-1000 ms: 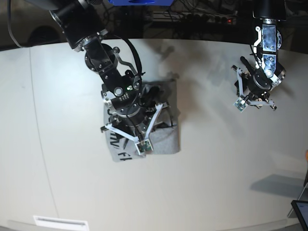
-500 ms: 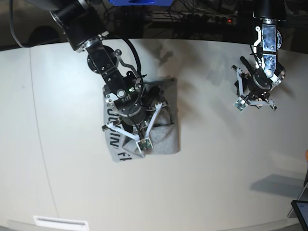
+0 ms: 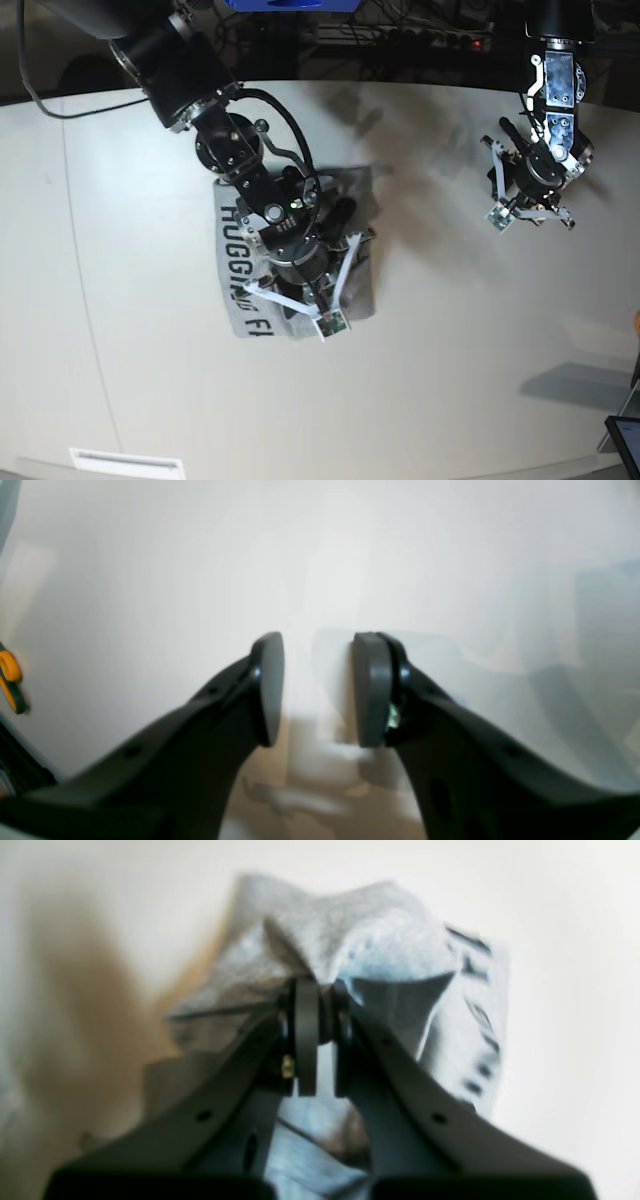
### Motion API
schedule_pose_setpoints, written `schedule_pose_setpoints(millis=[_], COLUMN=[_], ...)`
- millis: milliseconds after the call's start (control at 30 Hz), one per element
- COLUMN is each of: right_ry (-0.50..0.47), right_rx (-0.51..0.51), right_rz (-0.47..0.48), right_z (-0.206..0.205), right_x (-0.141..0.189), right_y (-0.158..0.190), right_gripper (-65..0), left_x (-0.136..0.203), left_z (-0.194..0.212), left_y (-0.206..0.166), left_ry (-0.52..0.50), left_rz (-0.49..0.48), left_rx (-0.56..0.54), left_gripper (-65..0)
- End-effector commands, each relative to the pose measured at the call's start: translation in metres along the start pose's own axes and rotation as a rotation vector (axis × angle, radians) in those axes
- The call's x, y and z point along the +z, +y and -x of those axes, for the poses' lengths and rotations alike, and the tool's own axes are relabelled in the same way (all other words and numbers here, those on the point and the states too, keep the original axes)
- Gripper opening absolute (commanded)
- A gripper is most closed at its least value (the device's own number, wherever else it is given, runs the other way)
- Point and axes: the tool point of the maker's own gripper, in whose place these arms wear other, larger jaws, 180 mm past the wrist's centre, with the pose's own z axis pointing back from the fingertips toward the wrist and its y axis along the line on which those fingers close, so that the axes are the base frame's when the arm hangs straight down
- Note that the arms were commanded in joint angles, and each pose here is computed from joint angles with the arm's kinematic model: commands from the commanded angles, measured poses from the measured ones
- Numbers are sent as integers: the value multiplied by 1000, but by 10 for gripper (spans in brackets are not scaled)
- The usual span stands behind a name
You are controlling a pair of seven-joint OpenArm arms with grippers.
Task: Fold the T-shirt properly
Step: 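Press and pinch the folded stack with the right gripper, then pinch the folded layer with the right gripper and pull it back open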
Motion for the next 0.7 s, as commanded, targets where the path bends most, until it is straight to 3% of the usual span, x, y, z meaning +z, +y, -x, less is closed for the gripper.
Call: schedule_pose_setpoints(millis=[0,267,667], right_ry=[-33,31,-12], right_rx=[16,36,89], right_rz=[-1,-1,-11], right_z=[-16,-2,-19], right_x=[0,-16,-14], right_y=[3,8,16], right_gripper=[-643,-644,-644], left_x=[1,1,-2], left_z=[10,10,3], left_y=[0,0,-11], left_ry=[41,41,28], left_rz=[6,6,29], left_rx=[-20,-20,-28], left_gripper=[-417,-417,-417])
